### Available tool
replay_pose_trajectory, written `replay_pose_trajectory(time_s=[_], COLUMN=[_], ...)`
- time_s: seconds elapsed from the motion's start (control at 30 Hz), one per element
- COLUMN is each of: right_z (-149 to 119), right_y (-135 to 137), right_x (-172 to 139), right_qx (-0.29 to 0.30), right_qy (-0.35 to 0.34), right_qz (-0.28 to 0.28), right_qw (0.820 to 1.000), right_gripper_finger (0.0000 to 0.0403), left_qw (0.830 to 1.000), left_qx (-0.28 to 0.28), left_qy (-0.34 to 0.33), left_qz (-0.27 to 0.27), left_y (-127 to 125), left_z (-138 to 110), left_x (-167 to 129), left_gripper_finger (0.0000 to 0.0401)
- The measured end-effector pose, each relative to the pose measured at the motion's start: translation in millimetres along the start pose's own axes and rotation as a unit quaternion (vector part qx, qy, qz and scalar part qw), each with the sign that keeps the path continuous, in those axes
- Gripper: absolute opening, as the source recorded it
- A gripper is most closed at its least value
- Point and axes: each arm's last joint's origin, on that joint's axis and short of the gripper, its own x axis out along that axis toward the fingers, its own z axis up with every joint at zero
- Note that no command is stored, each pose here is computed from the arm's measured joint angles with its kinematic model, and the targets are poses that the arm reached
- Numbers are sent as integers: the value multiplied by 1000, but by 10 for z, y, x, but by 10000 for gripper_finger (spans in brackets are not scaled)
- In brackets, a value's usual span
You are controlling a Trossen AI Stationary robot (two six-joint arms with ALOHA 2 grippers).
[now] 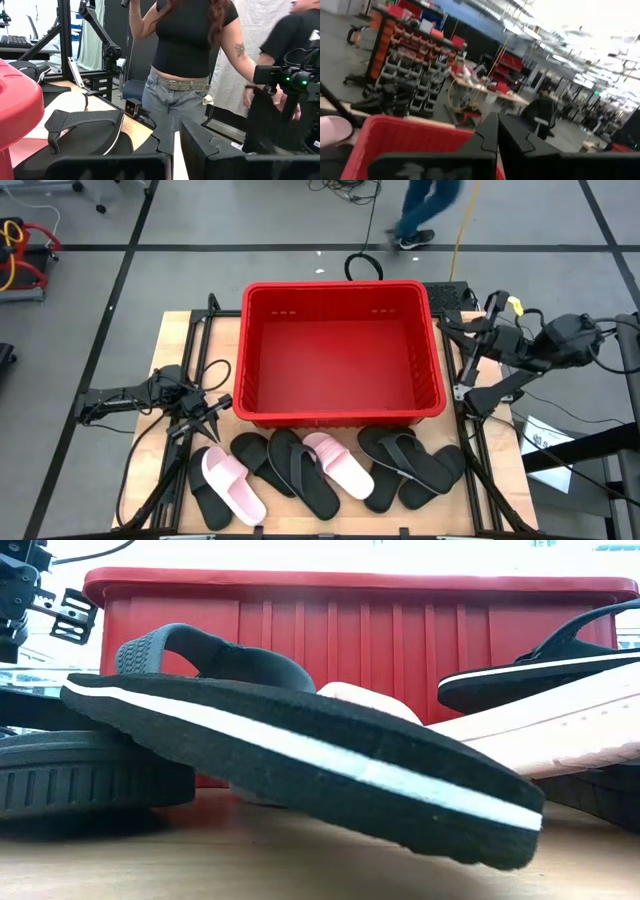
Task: Pick and place slides into bin
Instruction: Put the black slipper into the red bin
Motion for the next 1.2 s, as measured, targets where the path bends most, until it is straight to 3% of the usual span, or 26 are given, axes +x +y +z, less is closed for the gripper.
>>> replay_pose_trajectory(time_s=[0.13, 0.3, 0.5, 0.67, 0.8, 1.03, 1.2], right_z=[79, 132, 218, 215, 179, 176, 187], right_y=[-28, 13, 147, 265, 350, 372, 352], right_x=[11, 71, 190, 246, 253, 239, 197], right_qx=[40, 29, 32, 37, 46, 81, 118], right_qy=[19, 55, 75, 99, 113, 120, 119], right_qz=[9, 27, 100, 175, 246, 282, 313], right_qw=[999, 998, 992, 979, 961, 948, 935], right_gripper_finger=[0, 0, 0, 0, 0, 0, 0], left_qw=[1000, 1000, 1000, 996, 991, 988, 991], left_qx=[0, 0, 20, -8, 1, -19, -15], left_qy=[0, 0, -23, -79, -111, -134, -111], left_qz=[0, 0, -5, -31, -70, -80, -76], left_y=[0, 0, -19, -97, -197, -385, -513], left_z=[0, 0, 79, 268, 400, 791, 1167], left_x=[0, 0, -2, -24, -60, -134, -170], left_gripper_finger=[12, 1, 17, 27, 28, 16, 3])
